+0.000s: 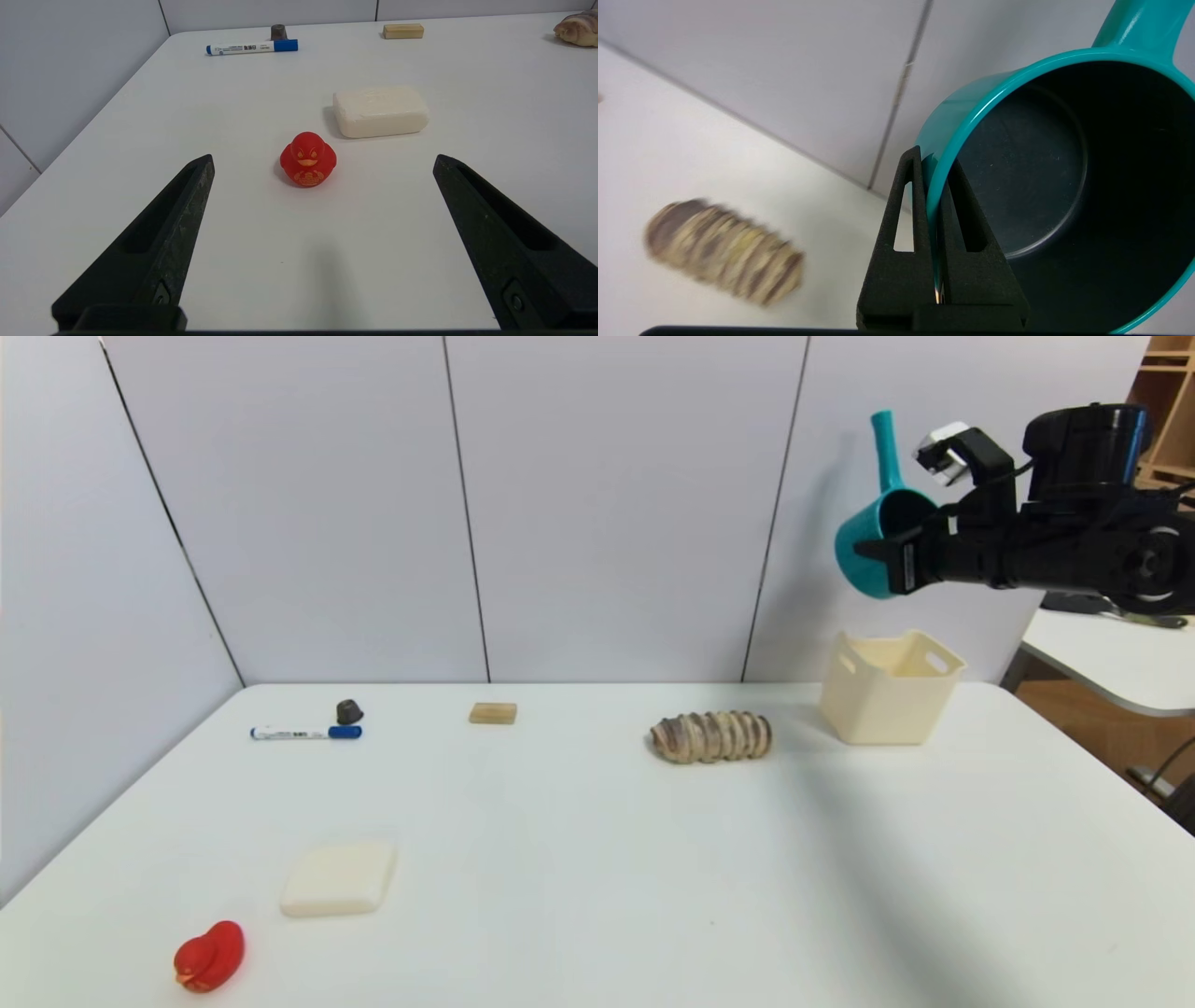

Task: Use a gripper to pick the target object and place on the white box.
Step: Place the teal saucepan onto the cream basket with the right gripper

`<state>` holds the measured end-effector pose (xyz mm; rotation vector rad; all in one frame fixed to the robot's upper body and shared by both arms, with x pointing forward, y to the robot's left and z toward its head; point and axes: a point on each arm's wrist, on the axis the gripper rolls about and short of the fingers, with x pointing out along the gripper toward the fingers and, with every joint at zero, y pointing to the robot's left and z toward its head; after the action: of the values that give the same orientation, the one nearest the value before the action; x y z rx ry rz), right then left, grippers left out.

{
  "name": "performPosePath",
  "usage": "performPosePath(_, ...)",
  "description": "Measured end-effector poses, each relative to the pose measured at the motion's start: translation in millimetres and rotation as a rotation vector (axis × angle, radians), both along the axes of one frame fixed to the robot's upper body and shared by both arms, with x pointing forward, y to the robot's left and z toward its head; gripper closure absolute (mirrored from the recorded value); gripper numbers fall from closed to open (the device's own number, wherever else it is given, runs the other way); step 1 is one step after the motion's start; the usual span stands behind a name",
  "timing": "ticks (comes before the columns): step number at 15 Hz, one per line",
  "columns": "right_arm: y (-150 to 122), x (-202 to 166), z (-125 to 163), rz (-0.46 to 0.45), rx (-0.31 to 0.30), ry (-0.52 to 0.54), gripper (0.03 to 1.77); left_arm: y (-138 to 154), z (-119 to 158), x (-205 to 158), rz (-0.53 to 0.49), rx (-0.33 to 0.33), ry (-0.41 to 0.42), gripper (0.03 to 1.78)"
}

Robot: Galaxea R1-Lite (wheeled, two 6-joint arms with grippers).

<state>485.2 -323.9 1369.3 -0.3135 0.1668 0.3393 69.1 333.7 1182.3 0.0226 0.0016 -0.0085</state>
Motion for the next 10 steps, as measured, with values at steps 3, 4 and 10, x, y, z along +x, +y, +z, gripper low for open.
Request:
performPosePath(3, -16, 4, -12, -0.070, -0.006, -0.060, 1.70, 0, 0, 0, 0.000, 0.000, -0.001, 0.12)
performPosePath(4, -19, 4, -18, -0.080, -0.007, -0.069, 1.70, 0, 0, 0, 0.000, 0.000, 0.000, 0.12)
performPosePath(10, -28, -4, -53, -0.102, -0.010, -0.179, 1.70, 0, 0, 0, 0.000, 0.000, 0.000, 0.12)
